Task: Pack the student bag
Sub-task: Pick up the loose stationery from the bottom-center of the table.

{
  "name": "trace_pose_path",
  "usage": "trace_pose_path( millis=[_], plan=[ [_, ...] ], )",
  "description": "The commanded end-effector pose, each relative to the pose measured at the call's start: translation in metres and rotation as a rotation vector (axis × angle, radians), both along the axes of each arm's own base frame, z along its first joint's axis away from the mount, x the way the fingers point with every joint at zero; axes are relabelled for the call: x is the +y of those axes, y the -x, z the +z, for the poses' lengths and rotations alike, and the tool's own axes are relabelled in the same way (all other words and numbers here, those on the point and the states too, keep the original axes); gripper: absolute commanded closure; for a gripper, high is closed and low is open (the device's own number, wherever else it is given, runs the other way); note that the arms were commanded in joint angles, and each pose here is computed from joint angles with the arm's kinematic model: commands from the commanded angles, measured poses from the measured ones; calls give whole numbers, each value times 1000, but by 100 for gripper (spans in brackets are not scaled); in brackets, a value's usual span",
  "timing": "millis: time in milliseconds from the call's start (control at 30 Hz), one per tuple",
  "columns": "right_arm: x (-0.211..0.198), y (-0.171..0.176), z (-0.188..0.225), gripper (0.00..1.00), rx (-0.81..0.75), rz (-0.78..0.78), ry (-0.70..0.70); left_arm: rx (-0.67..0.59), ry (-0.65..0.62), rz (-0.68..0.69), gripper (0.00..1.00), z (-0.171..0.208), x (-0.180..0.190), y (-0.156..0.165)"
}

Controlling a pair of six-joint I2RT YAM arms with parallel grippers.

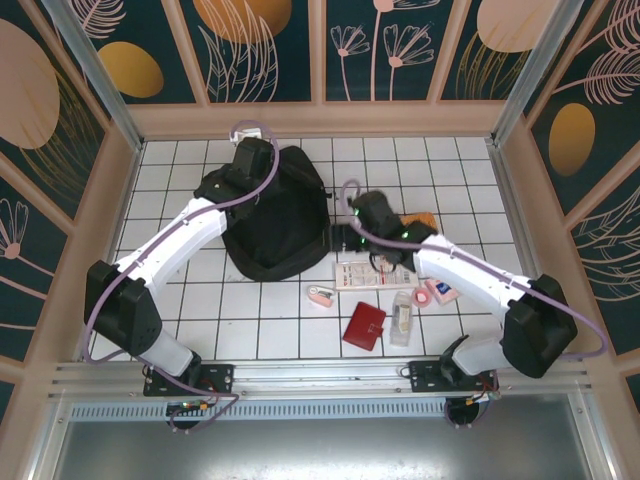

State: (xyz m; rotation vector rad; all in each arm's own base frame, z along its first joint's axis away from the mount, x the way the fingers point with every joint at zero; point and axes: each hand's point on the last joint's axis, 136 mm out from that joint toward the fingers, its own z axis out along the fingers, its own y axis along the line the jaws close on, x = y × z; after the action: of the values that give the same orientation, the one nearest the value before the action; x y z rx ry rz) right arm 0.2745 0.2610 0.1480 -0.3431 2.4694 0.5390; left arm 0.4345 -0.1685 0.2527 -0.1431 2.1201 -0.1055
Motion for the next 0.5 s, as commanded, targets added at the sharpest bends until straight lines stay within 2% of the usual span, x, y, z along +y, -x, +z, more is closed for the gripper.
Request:
trace_pose_path(
  millis=[0,67,133,200,300,467],
  plan=[
    [4,44,-21,19,0,169,83,3,37,24,100,-4,5,-6],
    [18,60,-23,16,-77,280,128,48,65,28,100,-20,10,-6],
    [32,66,-24,14,-73,346,138,67,118,28,100,-23,12,-5],
    [35,57,-34,12,-84,329,218,55,146,10,100,-16,10,-3],
    [49,60,-60,14,-65,415,308,37,167,-3,100,-7,10,3],
    [75,70,-91,20,-10,542,349,27,165,-8,100,-10,11,4]
  ],
)
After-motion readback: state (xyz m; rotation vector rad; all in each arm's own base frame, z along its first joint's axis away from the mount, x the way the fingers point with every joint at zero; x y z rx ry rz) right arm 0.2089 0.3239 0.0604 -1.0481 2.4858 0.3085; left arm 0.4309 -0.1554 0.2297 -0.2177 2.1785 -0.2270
